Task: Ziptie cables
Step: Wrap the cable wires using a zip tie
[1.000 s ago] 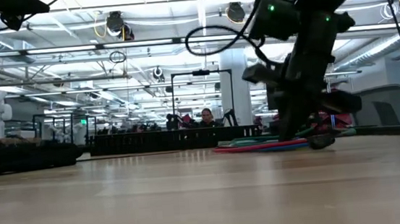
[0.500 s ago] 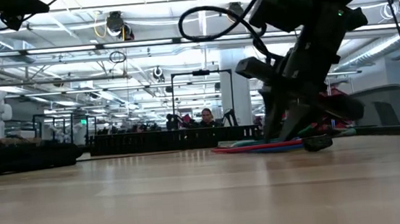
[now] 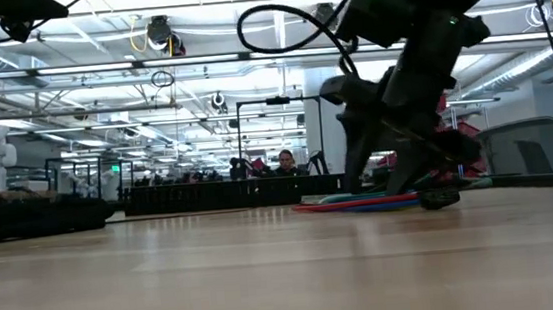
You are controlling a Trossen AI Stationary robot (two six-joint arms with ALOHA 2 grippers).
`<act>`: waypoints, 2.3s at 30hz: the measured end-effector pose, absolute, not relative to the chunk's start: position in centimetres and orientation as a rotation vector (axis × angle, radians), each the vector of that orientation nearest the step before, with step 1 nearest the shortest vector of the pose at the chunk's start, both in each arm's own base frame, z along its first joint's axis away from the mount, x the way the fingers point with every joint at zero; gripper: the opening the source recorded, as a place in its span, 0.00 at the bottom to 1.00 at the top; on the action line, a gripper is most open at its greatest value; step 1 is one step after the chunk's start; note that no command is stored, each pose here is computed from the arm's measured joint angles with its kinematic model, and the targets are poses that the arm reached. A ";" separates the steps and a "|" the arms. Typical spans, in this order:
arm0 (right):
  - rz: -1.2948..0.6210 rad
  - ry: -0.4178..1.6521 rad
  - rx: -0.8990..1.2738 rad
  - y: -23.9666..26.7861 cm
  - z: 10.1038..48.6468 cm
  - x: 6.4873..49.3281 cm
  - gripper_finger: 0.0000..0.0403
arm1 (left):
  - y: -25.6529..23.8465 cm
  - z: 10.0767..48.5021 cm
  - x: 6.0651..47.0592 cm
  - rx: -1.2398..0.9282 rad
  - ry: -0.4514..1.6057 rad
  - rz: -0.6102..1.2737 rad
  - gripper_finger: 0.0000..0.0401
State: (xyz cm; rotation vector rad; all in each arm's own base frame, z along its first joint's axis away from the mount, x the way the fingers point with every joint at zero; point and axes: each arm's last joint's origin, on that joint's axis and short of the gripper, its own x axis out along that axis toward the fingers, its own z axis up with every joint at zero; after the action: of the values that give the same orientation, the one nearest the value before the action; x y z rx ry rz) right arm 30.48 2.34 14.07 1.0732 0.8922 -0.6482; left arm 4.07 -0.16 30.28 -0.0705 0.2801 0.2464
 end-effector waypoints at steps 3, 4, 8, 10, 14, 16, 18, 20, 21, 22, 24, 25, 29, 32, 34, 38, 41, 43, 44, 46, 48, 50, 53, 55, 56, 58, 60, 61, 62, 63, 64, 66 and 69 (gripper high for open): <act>-0.586 0.884 1.049 2.5 15.1 31.3 0.66 | -0.2 30.3 4.1 -0.071 0.280 0.247 0.00; -0.573 0.885 1.033 2.5 15.4 31.5 0.66 | -0.2 30.3 4.1 -0.071 0.280 0.247 0.00; -0.599 0.956 0.939 2.3 16.1 31.6 0.66 | -0.2 30.3 4.1 -0.073 0.280 0.247 0.00; -0.620 0.997 0.894 2.2 16.0 31.3 0.66 | -0.2 30.3 4.1 -0.073 0.280 0.249 0.00; -0.611 1.021 0.855 1.9 16.0 31.2 0.66 | -0.2 30.3 4.1 -0.073 0.280 0.250 0.00; -0.602 1.017 0.848 1.7 16.0 31.3 0.66 | -0.1 30.3 4.1 -0.076 0.278 0.254 0.00; -0.582 1.026 0.828 1.5 16.3 31.7 0.66 | -0.1 30.3 4.1 -0.077 0.278 0.256 0.00; -0.528 1.045 0.798 1.5 16.9 32.7 0.66 | -0.1 30.3 4.1 -0.078 0.277 0.259 0.00; -0.497 1.065 0.769 1.6 17.2 33.3 0.66 | -0.1 30.3 4.1 -0.076 0.276 0.263 0.00; -0.474 1.093 0.729 1.7 17.4 34.0 0.66 | -0.1 30.3 4.1 -0.076 0.276 0.265 0.00; -0.434 1.174 0.630 1.9 17.6 35.4 0.66 | -0.1 30.2 4.1 -0.083 0.276 0.268 0.00; -0.420 1.219 0.583 2.0 17.6 36.1 0.66 | -0.1 30.2 4.1 -0.087 0.275 0.271 0.00; -0.405 1.369 0.412 2.0 17.2 38.2 0.66 | -0.1 30.2 4.1 -0.087 0.274 0.275 0.00; -0.403 1.445 0.359 1.9 16.1 38.8 0.66 | -0.1 30.2 4.1 -0.086 0.275 0.275 0.00; -0.416 1.495 0.346 1.9 15.4 38.7 0.66 | -0.1 30.2 4.1 -0.086 0.275 0.275 0.00; -0.443 1.534 0.353 1.9 14.7 38.6 0.66 | -0.1 30.2 4.1 -0.086 0.275 0.275 0.00; -0.462 1.517 0.385 1.9 14.6 38.7 0.66 | -0.1 30.2 4.1 -0.086 0.276 0.275 0.00; -0.487 1.504 0.423 1.9 14.6 38.8 0.66 | -0.1 30.2 4.0 -0.086 0.276 0.275 0.00; -0.502 1.502 0.439 1.9 14.6 38.8 0.65 | -0.1 30.2 4.0 -0.086 0.276 0.275 0.00; -0.532 1.501 0.470 1.9 14.3 38.7 0.63 | -0.1 30.2 4.0 -0.086 0.276 0.275 0.00; -0.557 1.506 0.508 1.9 13.8 38.5 0.57 | -0.1 30.2 4.0 -0.087 0.276 0.275 0.00; -0.552 1.523 0.520 2.2 13.0 38.5 0.49 | -0.1 30.2 4.0 -0.086 0.276 0.277 0.00; -0.546 1.530 0.511 2.6 12.3 38.7 0.38 | 0.0 30.2 4.0 -0.085 0.273 0.285 0.00; -0.547 1.523 0.516 2.6 12.2 38.8 0.33 | 0.0 30.2 4.0 -0.084 0.271 0.293 0.00; -0.548 1.517 0.520 2.6 12.2 38.8 0.31 | 0.0 30.2 4.0 -0.083 0.271 0.294 0.00; -0.567 1.502 0.531 2.6 12.2 38.9 0.29 | 0.0 30.2 4.0 -0.083 0.271 0.297 0.00; -0.592 1.492 0.552 2.5 12.2 38.9 0.29 | 0.0 30.2 4.0 -0.083 0.270 0.298 0.00; -0.594 1.492 0.560 2.4 12.1 38.9 0.28 | 0.0 30.2 4.0 -0.082 0.270 0.301 0.00; -0.593 1.492 0.563 2.3 12.1 38.9 0.28 | 0.0 30.2 4.0 -0.082 0.271 0.302 0.00; -0.596 1.492 0.565 2.3 12.0 38.9 0.27 | 0.0 30.2 4.0 -0.084 0.272 0.303 0.00; -0.601 1.489 0.569 2.3 12.0 38.9 0.24 | 0.0 30.2 4.0 -0.087 0.270 0.306 0.00; -0.614 1.480 0.587 2.3 12.0 39.0 0.16 | 0.0 30.2 4.0 -0.093 0.271 0.316 0.00; -0.638 1.471 0.610 2.2 12.0 39.0 0.04 | 0.1 30.1 4.0 -0.095 0.271 0.320 0.00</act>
State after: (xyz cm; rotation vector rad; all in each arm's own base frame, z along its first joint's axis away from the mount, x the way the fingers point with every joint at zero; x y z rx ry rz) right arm 39.00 2.25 11.95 0.6099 1.4710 -0.6382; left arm 3.98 0.06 30.14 -0.0951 0.2713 0.3200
